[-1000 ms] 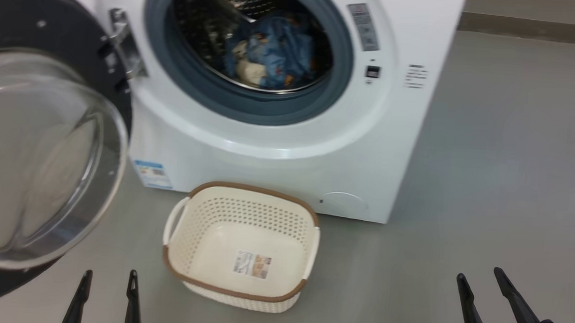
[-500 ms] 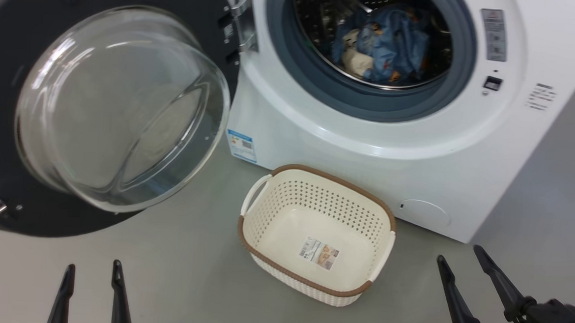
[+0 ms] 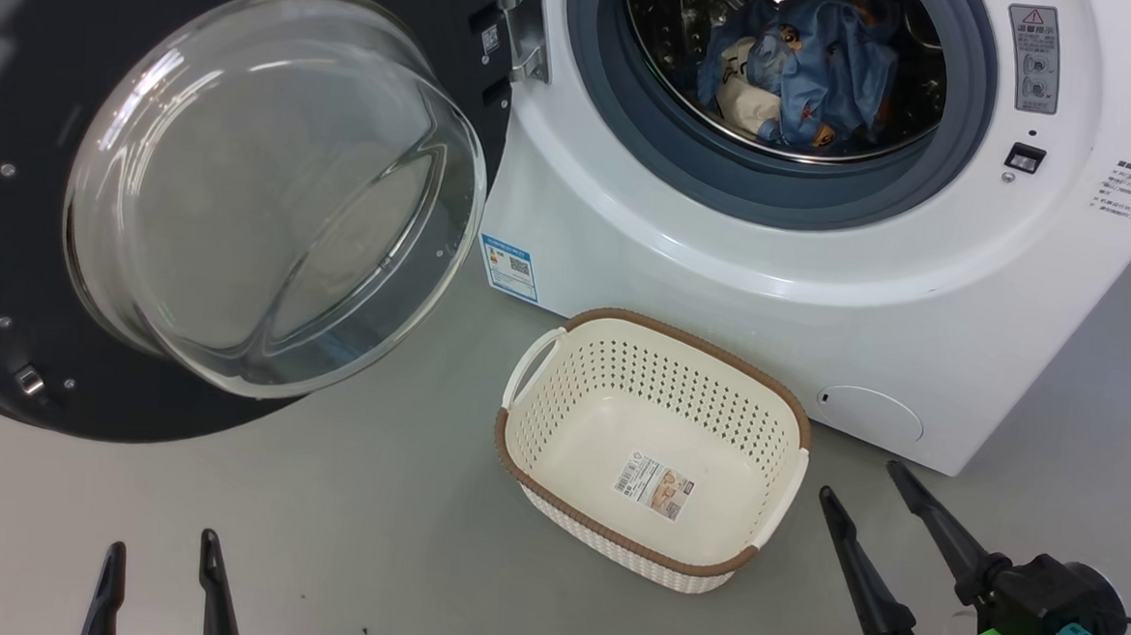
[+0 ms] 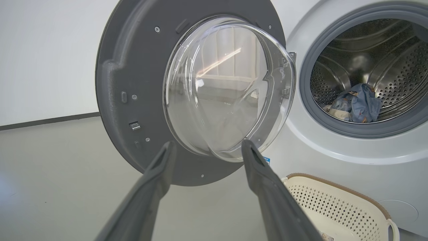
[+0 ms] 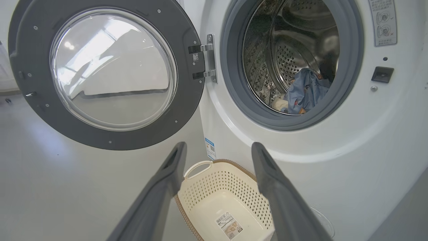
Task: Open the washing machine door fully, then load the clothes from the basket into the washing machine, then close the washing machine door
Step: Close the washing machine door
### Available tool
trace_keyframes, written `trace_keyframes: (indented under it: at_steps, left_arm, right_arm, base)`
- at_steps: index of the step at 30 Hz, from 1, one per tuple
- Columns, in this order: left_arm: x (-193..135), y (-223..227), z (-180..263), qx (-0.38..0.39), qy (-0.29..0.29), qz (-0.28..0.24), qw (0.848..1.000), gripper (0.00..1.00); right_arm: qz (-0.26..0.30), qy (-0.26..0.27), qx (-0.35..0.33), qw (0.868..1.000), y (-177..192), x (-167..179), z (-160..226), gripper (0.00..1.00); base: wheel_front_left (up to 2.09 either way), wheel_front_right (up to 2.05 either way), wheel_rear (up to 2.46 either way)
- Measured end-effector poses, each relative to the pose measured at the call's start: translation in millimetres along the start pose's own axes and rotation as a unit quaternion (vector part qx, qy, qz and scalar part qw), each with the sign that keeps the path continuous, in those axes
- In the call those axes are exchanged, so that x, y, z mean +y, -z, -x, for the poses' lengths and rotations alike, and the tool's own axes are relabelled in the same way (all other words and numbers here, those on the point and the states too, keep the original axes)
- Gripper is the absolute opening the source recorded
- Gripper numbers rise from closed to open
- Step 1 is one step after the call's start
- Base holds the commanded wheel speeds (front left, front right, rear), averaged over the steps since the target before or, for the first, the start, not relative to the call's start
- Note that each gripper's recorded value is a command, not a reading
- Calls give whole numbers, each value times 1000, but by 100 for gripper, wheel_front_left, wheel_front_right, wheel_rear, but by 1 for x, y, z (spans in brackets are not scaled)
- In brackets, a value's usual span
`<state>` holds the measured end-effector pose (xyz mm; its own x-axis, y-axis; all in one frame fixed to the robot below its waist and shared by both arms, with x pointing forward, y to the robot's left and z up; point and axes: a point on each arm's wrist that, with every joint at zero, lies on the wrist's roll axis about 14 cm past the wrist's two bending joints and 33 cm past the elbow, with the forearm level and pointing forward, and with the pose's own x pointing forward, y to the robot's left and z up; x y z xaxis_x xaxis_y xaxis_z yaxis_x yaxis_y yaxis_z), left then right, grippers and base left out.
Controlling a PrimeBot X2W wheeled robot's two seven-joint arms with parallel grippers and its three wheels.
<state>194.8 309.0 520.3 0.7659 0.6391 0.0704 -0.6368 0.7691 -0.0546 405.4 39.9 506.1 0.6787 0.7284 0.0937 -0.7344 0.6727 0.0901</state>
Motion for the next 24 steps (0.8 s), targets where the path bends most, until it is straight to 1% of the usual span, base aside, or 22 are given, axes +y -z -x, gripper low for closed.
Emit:
trace_keyframes:
  at_steps: [6, 7, 8, 9, 10, 11, 15, 20, 24]
  left_arm:
    - [3, -1, 2, -2, -2, 2, 1000, 100]
    - [3, -1, 2, -1, -2, 3, 1000, 49]
    - [3, 0, 3, -1, -3, 3, 1000, 36]
    - [4, 0, 3, 0, -4, 1, 1000, 15]
    - [4, 0, 3, 0, -2, 2, 1000, 15]
    - [3, 0, 3, 0, -1, 4, 1000, 0]
    - [3, -1, 3, -2, 0, 8, 1000, 0]
    - [1, -5, 2, -10, 8, 1, 1000, 0]
    - [-2, -19, 0, -33, 20, 7, 999, 0]
  right_arm:
    - [-12, -2, 7, 1000, 5, 3, 1, 100]
    - [-12, -2, 8, 1000, 5, 3, 1, 100]
    - [-13, -2, 9, 1000, 5, 3, 1, 100]
    - [-13, -3, 9, 1000, 5, 3, 1, 100]
    - [-13, -4, 7, 1000, 4, 3, 0, 100]
    - [-12, -4, 3, 1000, 3, 3, -1, 100]
    - [-10, -5, -1, 1000, 0, 3, -3, 100]
    - [-10, -5, 0, 1000, 0, 3, -3, 100]
    - [-10, -6, 0, 1000, 1, 4, -3, 100]
  base:
    - [0, 0, 0]
    - [0, 0, 0]
    - [0, 0, 0]
    - [0, 0, 0]
    - [0, 0, 0]
    - [0, 0, 0]
    - [0, 0, 0]
    - [0, 0, 0]
    - [0, 0, 0]
